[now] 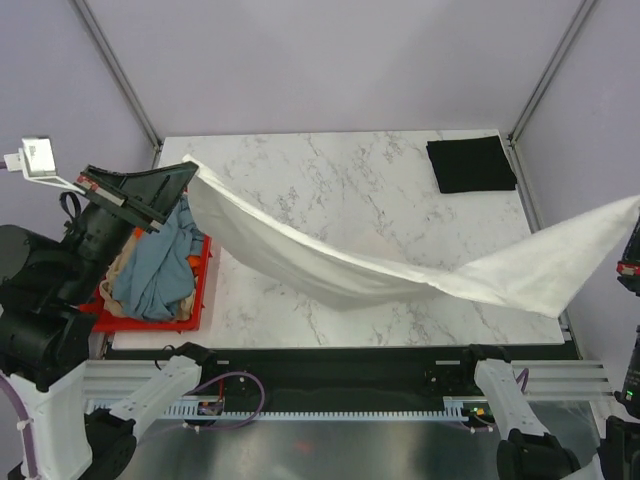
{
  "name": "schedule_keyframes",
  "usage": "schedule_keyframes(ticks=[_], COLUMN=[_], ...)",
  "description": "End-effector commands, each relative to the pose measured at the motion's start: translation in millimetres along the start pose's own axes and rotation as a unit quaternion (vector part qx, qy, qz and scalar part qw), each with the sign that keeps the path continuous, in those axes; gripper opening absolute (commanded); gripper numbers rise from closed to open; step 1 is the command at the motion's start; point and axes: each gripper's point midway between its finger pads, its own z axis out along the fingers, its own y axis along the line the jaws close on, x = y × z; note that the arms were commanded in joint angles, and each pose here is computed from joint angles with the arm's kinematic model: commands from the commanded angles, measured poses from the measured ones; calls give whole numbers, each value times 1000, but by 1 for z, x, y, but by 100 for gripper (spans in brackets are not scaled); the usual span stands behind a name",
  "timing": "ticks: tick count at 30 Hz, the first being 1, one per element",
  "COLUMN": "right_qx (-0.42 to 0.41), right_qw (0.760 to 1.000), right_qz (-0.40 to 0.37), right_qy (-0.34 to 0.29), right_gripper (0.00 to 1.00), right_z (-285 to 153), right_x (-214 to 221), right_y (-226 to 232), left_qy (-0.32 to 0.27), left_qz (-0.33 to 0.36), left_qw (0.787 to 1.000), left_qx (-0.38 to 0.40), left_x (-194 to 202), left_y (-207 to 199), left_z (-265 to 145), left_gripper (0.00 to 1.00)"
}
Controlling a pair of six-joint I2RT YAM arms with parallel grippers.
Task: Fold and stack the t-shirts
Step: Flatten the tshirt out
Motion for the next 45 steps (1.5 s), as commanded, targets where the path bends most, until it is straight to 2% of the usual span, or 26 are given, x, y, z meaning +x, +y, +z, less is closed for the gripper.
schedule_keyframes(ticks=[1,5,8,9,12,14,15,16,17,18,19,20,21,23,26,29,30,33,34,36,38,39,40,42,43,45], right_qx=[18,19,25,28,29,14,13,7,-28,-28,-40,-93,-100,-124,-142,-133,-148,-142,-120,-109,-64,-59,-13,35,69,169], right_qw=[993,976,973,973,974,979,979,981,986,986,988,988,988,990,990,991,989,989,990,990,989,989,986,982,978,959], right_qz=[-35,-48,-48,-49,-45,-32,-30,-25,-17,-16,-10,1,7,14,17,4,-2,-39,-59,-70,-95,-99,-111,-116,-116,-120], right_qy=[112,211,223,226,222,202,200,193,161,166,152,122,115,68,10,9,2,17,43,49,98,95,128,147,159,192], right_gripper=[0,0,0,0,0,0,0,0,0,0,0,0,0,0,0,0,0,0,0,0,0,0,0,0,0,0], right_z=[53,101,143,166,219,247,271,283,293,314,321,319,327,320,281,262,241,216,217,189,178,157,151,117,105,63], right_x=[67,150,187,201,228,224,238,237,209,223,215,183,182,145,93,92,78,82,104,102,142,137,167,178,186,208], right_y=[-12,-40,-57,-63,-68,-54,-58,-52,-20,-24,-13,26,30,54,73,63,72,60,38,25,-21,-27,-67,-102,-123,-182], left_qy=[55,76,62,67,44,13,-23,-22,-35,-73,-58,-76,-87,-109,-100,-79,-71,-38,-25,5,30,68,69,118,127,175], left_qz=[11,36,70,76,82,68,61,55,50,48,38,18,9,0,3,14,18,33,33,31,29,19,22,13,9,-4], left_qw=[997,981,963,956,948,951,956,957,959,967,972,974,981,984,989,992,992,991,991,986,983,975,976,964,964,950], left_qx=[-60,-174,-254,-276,-304,-300,-285,-284,-278,-238,-226,-211,-174,-140,-107,-100,-104,-121,-131,-163,-179,-209,-203,-237,-234,-257], left_x=[27,51,50,53,41,25,-1,3,-9,-41,-35,-51,-66,-86,-87,-78,-72,-46,-35,-3,22,56,61,107,118,161], left_y=[38,113,160,178,203,206,194,207,208,177,186,179,156,131,101,92,90,103,112,141,162,196,195,234,236,268], left_z=[24,68,97,120,167,193,203,226,235,241,259,259,258,249,227,209,194,169,164,143,129,120,108,86,74,49], left_gripper=[2,2,2,2,2,2,2,2,2,2,2,2,2,2,2,2,2,2,2,2,2,2,2,2,2,2])
